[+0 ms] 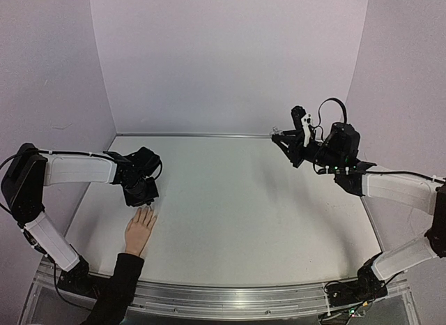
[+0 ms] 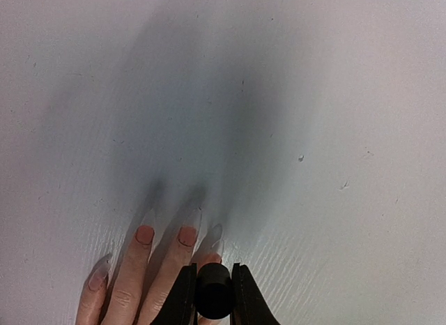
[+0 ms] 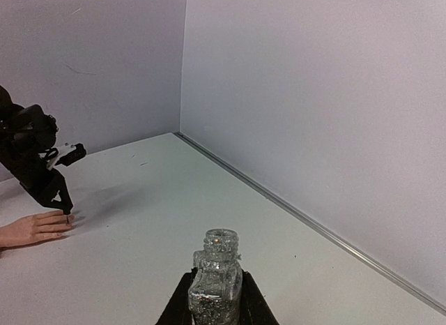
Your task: Paint the nails
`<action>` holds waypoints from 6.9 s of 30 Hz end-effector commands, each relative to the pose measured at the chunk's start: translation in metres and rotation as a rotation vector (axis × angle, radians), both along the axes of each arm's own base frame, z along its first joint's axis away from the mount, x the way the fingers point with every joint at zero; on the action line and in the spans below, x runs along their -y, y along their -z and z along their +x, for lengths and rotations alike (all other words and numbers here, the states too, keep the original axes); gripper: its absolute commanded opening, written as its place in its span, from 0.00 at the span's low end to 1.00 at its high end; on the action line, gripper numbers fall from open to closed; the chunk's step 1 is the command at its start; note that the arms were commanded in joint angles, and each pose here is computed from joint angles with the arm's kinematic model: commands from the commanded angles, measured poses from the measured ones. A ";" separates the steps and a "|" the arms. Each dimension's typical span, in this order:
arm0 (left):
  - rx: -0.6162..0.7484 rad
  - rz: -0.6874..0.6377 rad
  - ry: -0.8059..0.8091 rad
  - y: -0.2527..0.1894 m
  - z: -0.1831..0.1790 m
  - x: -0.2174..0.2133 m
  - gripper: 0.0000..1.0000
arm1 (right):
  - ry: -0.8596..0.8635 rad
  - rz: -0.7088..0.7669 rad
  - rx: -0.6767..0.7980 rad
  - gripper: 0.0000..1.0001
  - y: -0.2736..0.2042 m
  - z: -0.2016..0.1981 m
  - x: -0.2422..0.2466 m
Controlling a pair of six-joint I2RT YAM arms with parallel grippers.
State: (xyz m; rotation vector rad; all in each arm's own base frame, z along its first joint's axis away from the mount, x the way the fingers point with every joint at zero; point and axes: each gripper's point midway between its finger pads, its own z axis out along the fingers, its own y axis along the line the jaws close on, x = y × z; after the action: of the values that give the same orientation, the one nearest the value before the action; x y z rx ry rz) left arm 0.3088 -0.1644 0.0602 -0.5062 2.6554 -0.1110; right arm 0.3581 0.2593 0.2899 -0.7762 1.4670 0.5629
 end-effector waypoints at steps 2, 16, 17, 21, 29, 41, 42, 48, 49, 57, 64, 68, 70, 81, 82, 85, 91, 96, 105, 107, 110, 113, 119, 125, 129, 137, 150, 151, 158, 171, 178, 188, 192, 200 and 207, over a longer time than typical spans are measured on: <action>0.043 0.000 -0.007 -0.010 0.014 0.002 0.00 | -0.014 0.033 0.057 0.00 -0.025 0.003 -0.003; 0.042 0.011 -0.003 -0.008 0.017 0.003 0.00 | -0.026 0.037 0.045 0.00 -0.023 0.002 -0.005; 0.044 0.012 -0.003 -0.009 0.017 0.003 0.00 | -0.026 0.036 0.043 0.00 -0.022 0.003 -0.005; 0.043 0.016 -0.003 -0.008 0.018 0.003 0.00 | -0.030 0.037 0.041 0.00 -0.021 0.003 -0.006; 0.046 0.017 0.005 -0.009 0.020 0.004 0.00 | -0.033 0.038 0.040 0.00 -0.021 0.002 -0.006; 0.040 0.025 0.004 -0.006 0.019 0.003 0.00 | -0.038 0.041 0.036 0.00 -0.022 0.002 -0.007; 0.039 0.024 0.005 -0.006 0.019 0.003 0.00 | -0.037 0.040 0.036 0.00 -0.021 0.002 -0.007; 0.034 0.020 0.008 -0.003 0.019 0.004 0.00 | -0.038 0.042 0.037 0.00 -0.022 0.002 -0.007; 0.033 0.020 0.010 -0.003 0.019 0.004 0.00 | -0.039 0.042 0.036 0.00 -0.022 0.002 -0.007; 0.031 0.019 0.010 -0.002 0.019 0.005 0.00 | -0.043 0.043 0.035 0.00 -0.022 0.001 -0.008; 0.035 0.015 0.016 -0.003 0.020 0.006 0.00 | -0.043 0.043 0.032 0.00 -0.021 0.002 -0.008; 0.035 0.018 0.017 -0.003 0.020 0.006 0.00 | -0.044 0.044 0.031 0.00 -0.021 0.002 -0.008; 0.039 0.021 0.018 -0.004 0.022 0.006 0.00 | -0.045 0.044 0.030 0.00 -0.021 0.002 -0.009; 0.040 0.025 0.023 -0.003 0.024 0.007 0.00 | -0.045 0.044 0.030 0.00 -0.021 0.002 -0.008; 0.040 0.025 0.023 -0.003 0.024 0.007 0.00 | -0.045 0.045 0.029 0.00 -0.021 0.002 -0.009; 0.039 0.026 0.025 -0.003 0.024 0.007 0.00 | -0.045 0.045 0.029 0.00 -0.021 0.003 -0.009; 0.039 0.032 0.028 -0.003 0.026 0.008 0.00 | -0.045 0.045 0.025 0.00 -0.020 0.003 -0.009; 0.038 0.036 0.025 -0.002 0.026 0.007 0.00 | -0.045 0.044 0.024 0.00 -0.019 0.003 -0.009; 0.033 0.042 0.024 0.000 0.026 0.006 0.00 | -0.046 0.045 0.025 0.00 -0.020 0.003 -0.009; 0.033 0.041 0.023 0.000 0.026 0.007 0.00 | -0.046 0.045 0.025 0.00 -0.020 0.003 -0.009; 0.037 0.042 0.022 -0.001 0.027 0.006 0.00 | -0.045 0.044 0.024 0.00 -0.019 0.003 -0.009; 0.041 0.047 0.022 -0.002 0.028 0.006 0.00 | -0.045 0.044 0.022 0.00 -0.019 0.004 -0.009; 0.048 0.055 0.019 -0.004 0.030 0.004 0.00 | -0.047 0.044 0.019 0.00 -0.018 0.004 -0.010; 0.057 0.060 0.018 -0.005 0.033 0.003 0.00 | -0.049 0.045 0.019 0.00 -0.018 0.004 -0.010; 0.075 0.075 0.022 -0.010 0.037 0.002 0.00 | -0.052 0.046 0.016 0.00 -0.018 0.004 -0.011; 0.132 0.064 0.040 -0.044 0.043 0.004 0.00 | -0.065 0.057 0.017 0.00 -0.022 0.000 -0.011; 0.022 0.003 0.049 -0.021 0.009 0.015 0.00 | -0.081 0.073 0.022 0.00 -0.028 -0.006 -0.011; 0.014 0.008 0.043 -0.018 0.008 0.014 0.00 | -0.082 0.073 0.022 0.00 -0.028 -0.006 -0.011; -0.018 0.037 0.025 -0.006 0.003 0.007 0.00 | -0.081 0.071 0.018 0.00 -0.026 -0.005 -0.011; -0.031 0.060 0.026 0.002 0.007 0.004 0.00 | -0.080 0.069 0.019 0.00 -0.026 -0.004 -0.011; -0.031 0.063 0.020 0.003 0.006 0.002 0.00 | -0.079 0.068 0.019 0.00 -0.025 -0.004 -0.011; -0.041 0.070 0.012 0.007 0.005 0.000 0.00 | -0.080 0.066 0.015 0.00 -0.023 -0.003 -0.012; -0.038 0.071 0.010 0.007 0.005 0.000 0.00 | -0.081 0.067 0.015 0.00 -0.024 -0.003 -0.012; -0.038 0.078 0.006 0.008 0.006 -0.001 0.00 | -0.082 0.066 0.013 0.00 -0.023 -0.003 -0.012; -0.042 0.085 -0.001 0.009 0.005 -0.004 0.00 | -0.082 0.066 0.010 0.00 -0.022 -0.002 -0.013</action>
State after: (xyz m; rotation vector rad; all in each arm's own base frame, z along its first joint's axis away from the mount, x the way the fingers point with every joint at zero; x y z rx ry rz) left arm 0.3138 -0.1695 0.0527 -0.4570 2.7004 -0.0320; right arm 0.3546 0.2708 0.2852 -0.7991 1.4811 0.6619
